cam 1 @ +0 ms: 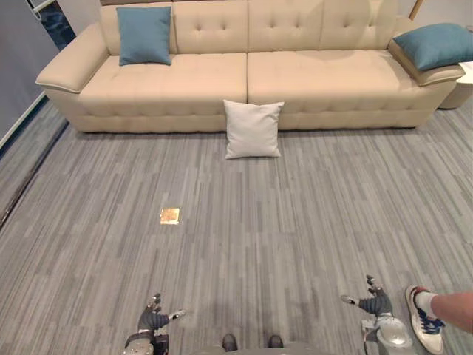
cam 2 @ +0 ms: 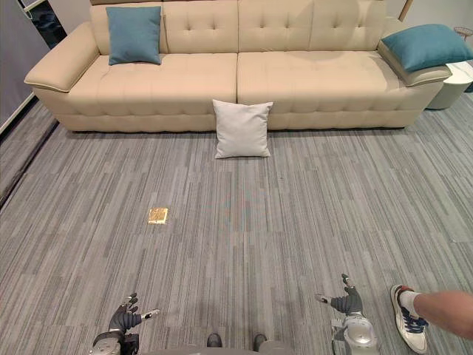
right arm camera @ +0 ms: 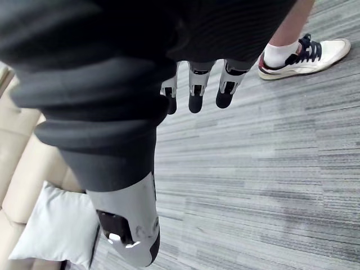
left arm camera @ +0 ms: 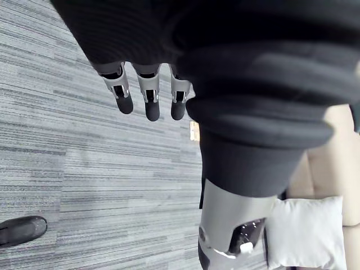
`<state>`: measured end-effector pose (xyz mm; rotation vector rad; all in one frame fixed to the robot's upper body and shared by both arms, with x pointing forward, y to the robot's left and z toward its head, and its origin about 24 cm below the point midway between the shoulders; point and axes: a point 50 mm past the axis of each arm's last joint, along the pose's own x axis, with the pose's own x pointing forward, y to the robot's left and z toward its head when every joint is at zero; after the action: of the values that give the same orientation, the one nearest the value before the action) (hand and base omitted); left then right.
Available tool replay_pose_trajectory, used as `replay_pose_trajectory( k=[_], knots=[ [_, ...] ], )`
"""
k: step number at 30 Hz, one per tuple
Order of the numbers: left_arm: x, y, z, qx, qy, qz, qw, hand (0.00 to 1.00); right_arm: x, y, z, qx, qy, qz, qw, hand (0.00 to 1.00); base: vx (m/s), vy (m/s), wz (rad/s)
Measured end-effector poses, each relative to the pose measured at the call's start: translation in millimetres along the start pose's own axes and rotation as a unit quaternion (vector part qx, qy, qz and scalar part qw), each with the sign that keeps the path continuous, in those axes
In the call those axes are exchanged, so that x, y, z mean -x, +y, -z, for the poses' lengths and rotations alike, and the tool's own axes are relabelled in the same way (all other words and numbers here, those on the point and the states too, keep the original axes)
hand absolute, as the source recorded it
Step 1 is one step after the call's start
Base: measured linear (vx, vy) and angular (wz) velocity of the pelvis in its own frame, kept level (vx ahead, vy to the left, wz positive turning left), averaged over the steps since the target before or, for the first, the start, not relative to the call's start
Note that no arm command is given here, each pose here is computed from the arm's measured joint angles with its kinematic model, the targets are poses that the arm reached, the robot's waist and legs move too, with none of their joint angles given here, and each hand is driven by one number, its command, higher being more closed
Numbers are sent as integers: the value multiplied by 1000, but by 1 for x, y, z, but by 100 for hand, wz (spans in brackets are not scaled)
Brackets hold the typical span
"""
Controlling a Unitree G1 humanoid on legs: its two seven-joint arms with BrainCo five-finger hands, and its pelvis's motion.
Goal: Pick up cushions and gather them together orderly.
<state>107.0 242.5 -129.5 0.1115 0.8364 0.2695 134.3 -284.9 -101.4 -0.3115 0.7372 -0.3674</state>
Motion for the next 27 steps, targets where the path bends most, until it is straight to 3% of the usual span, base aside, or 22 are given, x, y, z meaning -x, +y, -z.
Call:
replay_pose_trajectory(
  k=[14,27],
  knots=[
    [1,1,2,4,5,-1,1000,0,3,1,19,-33,46,8,998,0,3,-9,-2],
    [-2,-3,-21,44,-41,-1,998,0,-7,15,-5,-98,21,10,995,0,39,11,-12]
  ],
)
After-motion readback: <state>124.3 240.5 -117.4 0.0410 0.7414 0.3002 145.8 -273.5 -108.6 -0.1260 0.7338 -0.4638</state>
